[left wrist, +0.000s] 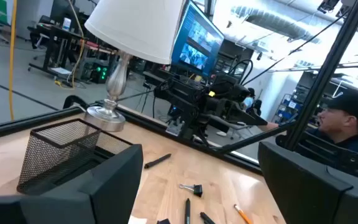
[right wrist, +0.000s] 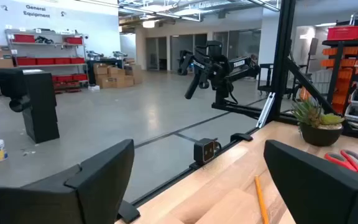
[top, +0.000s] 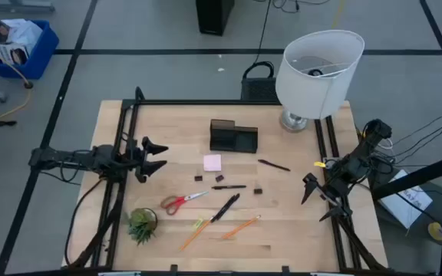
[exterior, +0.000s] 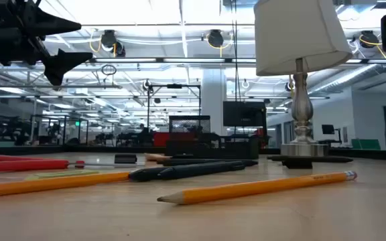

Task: Pick and place office supplies into organizer

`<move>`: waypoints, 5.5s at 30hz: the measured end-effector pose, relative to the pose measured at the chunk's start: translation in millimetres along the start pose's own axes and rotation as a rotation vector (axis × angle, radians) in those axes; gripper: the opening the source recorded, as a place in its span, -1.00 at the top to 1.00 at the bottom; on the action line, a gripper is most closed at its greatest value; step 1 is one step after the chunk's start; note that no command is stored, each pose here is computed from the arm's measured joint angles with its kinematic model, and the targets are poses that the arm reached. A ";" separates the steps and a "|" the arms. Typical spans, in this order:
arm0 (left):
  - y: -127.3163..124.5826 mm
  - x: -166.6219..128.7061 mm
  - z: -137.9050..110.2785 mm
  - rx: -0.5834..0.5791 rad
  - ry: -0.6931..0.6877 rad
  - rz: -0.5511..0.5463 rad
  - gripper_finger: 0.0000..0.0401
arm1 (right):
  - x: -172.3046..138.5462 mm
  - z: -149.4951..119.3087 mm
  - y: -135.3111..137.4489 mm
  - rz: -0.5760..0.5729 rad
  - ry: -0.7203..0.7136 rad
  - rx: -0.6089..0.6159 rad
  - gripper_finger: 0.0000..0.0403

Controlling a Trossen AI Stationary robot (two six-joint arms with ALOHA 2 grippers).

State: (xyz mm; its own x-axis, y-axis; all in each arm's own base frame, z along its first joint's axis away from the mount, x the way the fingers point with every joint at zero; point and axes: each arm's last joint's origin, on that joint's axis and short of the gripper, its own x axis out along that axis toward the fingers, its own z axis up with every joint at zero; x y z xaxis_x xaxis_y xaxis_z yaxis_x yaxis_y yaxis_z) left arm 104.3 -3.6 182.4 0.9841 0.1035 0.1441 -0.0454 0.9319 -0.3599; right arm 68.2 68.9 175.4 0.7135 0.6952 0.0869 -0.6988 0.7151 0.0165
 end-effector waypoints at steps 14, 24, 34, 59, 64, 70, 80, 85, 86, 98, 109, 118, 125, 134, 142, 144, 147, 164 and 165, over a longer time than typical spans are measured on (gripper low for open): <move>0.0 0.0 -0.1 0.000 0.000 0.000 -0.62 | 0.0 0.0 0.0 0.000 0.000 0.000 -0.77; 0.0 0.0 0.0 0.000 0.000 0.000 -0.62 | 0.0 0.0 0.0 0.000 0.000 0.000 -0.77; 0.0 0.0 -0.1 0.000 0.000 0.000 -0.62 | 0.0 0.0 0.0 0.000 0.000 0.000 -0.77; 1.0 0.0 1.9 0.115 -0.029 0.047 -0.61 | 5.2 33.8 -11.3 -0.385 -0.388 0.262 -0.77; 1.1 -0.2 5.4 0.146 -0.071 0.078 -0.62 | 17.1 20.4 -14.7 -0.525 -0.299 0.359 -0.77; 1.2 -0.3 5.6 0.094 -0.076 0.080 -0.61 | 29.5 -0.3 -19.0 -0.676 -0.174 0.406 -0.77; 0.0 -0.4 8.2 0.131 -0.100 0.066 -0.61 | 37.1 -26.9 -30.2 -0.929 -0.127 0.528 -0.77; -3.1 -0.7 11.2 0.068 -0.120 -0.012 -0.62 | 38.4 -36.0 -39.9 -1.014 -0.108 0.556 -0.77; -3.3 -0.8 11.7 0.063 -0.125 -0.016 -0.61 | 38.8 -37.7 -42.4 -1.035 -0.092 0.538 -0.77; -1.1 1.0 9.4 -0.023 -0.114 0.041 -0.62 | 129.4 5.5 -66.9 -0.996 0.071 0.329 -0.77; -0.4 8.4 -2.0 -0.111 0.006 0.021 -0.62 | 151.4 -55.0 -82.7 -1.192 0.303 0.503 -0.77; 1.2 13.2 -9.4 -0.073 0.072 0.043 -0.62 | 142.2 -78.9 -105.0 -1.288 0.377 0.550 -0.77; 1.4 14.6 -3.3 -0.046 -0.016 0.102 -0.61 | 145.3 -70.8 -115.4 -1.131 0.385 0.669 -0.77; -0.1 14.5 0.8 0.007 -0.055 0.088 -0.61 | 122.0 -39.5 -123.1 -1.137 0.500 0.579 -0.77; 1.3 14.6 -3.0 0.040 -0.015 0.101 -0.61 | 83.8 -4.9 -114.8 -1.177 0.612 0.598 -0.77; 1.8 14.6 -4.4 0.037 -0.001 0.106 -0.61 | 77.3 1.4 -113.5 -1.165 0.666 0.488 -0.77; 2.0 14.6 -5.2 0.039 0.007 0.108 -0.62 | 70.6 10.4 -116.3 -1.195 0.673 0.370 -0.75; 2.6 14.5 -6.9 0.041 0.025 0.113 -0.62 | 62.0 12.7 -126.0 -1.233 0.723 0.279 -0.64; 2.6 14.5 -6.9 0.040 0.025 0.113 -0.61 | 61.1 12.7 -127.1 -1.234 0.731 0.271 -0.63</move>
State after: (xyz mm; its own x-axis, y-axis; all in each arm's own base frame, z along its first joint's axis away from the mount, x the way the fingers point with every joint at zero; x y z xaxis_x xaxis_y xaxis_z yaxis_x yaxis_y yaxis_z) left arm 119.7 -2.0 177.1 0.9763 0.2007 0.0813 -0.1629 0.9280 -0.3350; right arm 200.0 19.5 191.3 0.6627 -0.3969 -0.6351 0.4349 0.8943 -0.1051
